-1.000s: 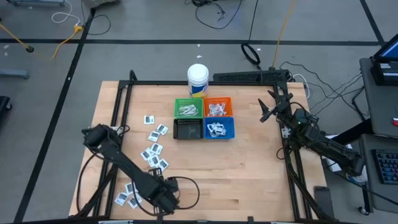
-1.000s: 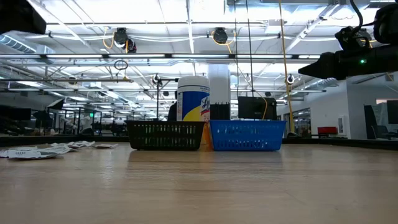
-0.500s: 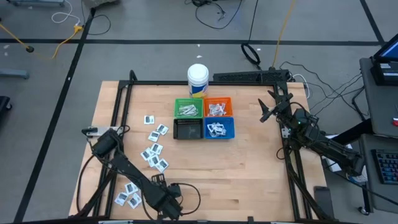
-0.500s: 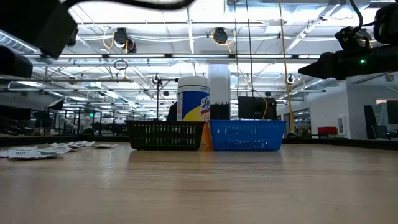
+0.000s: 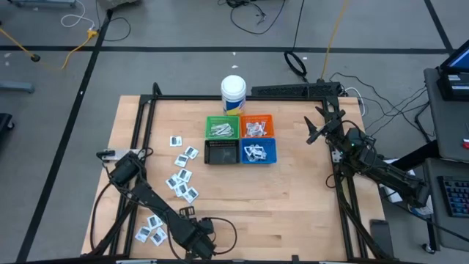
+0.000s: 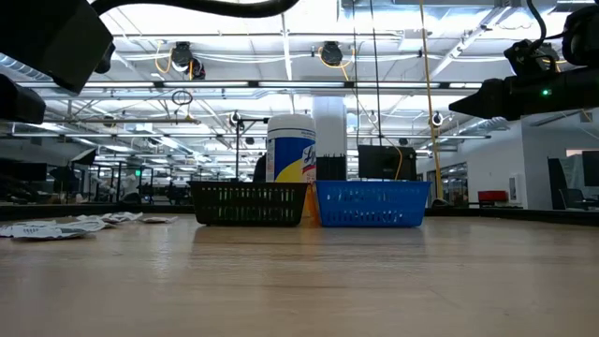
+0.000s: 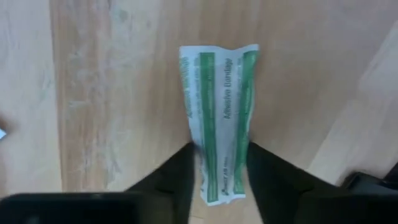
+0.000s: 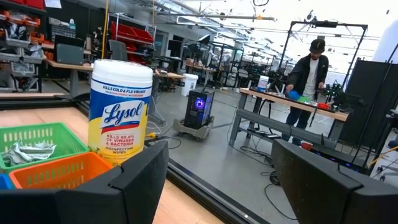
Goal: Pick & Place First Aid Supplies
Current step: Put the green bandage pad into the green basket
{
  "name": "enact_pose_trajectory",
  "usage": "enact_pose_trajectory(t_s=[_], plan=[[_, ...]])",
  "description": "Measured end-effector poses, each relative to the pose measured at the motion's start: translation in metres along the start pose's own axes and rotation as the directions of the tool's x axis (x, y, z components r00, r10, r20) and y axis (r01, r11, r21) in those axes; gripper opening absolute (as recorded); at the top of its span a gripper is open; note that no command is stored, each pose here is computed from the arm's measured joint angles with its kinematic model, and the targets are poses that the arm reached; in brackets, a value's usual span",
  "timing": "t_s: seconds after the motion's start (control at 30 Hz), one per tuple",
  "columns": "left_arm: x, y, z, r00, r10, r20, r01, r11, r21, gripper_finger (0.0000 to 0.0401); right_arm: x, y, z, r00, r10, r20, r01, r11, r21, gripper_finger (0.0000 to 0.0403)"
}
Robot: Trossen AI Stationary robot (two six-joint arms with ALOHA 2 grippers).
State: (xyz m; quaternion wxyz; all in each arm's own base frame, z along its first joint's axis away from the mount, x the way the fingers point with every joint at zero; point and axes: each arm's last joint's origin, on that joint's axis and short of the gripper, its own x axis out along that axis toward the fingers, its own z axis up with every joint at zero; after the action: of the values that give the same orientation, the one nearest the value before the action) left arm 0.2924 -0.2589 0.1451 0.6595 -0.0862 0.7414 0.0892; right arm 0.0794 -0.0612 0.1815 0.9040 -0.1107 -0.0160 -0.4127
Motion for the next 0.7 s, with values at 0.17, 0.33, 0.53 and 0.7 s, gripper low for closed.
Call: enact_pose_trajectory(t_s=[0.17,0.33,0.53,0.7], plan=[[0.000,0.001,0.000,1.000,0.004,-0.004,-0.004,1.000,0.020,0.0053,0.000,0.000,0.000,1.000,0.000,0.000,0.000,1.000,0.000,0.0279],[0.000,0.001,0.000,1.000,0.004,-0.008,-0.003,0.998,0.066,0.0009,0.000,0.000,0.000,1.000,0.000,0.000,0.000,1.000,0.000,0.0279],[-0.022,0.016,0.000,1.000,0.016,-0.007,-0.015,0.994,0.111,0.0005,0.000,0.000,0.000,1.000,0.000,0.000,0.000,1.000,0.000,0.0279],[-0.061,0.039,-0.006,0.999,0.019,0.036,-0.025,0.988,0.152,0.0003,0.000,0.000,0.000,1.000,0.000,0.000,0.000,1.000,0.000,0.0279]])
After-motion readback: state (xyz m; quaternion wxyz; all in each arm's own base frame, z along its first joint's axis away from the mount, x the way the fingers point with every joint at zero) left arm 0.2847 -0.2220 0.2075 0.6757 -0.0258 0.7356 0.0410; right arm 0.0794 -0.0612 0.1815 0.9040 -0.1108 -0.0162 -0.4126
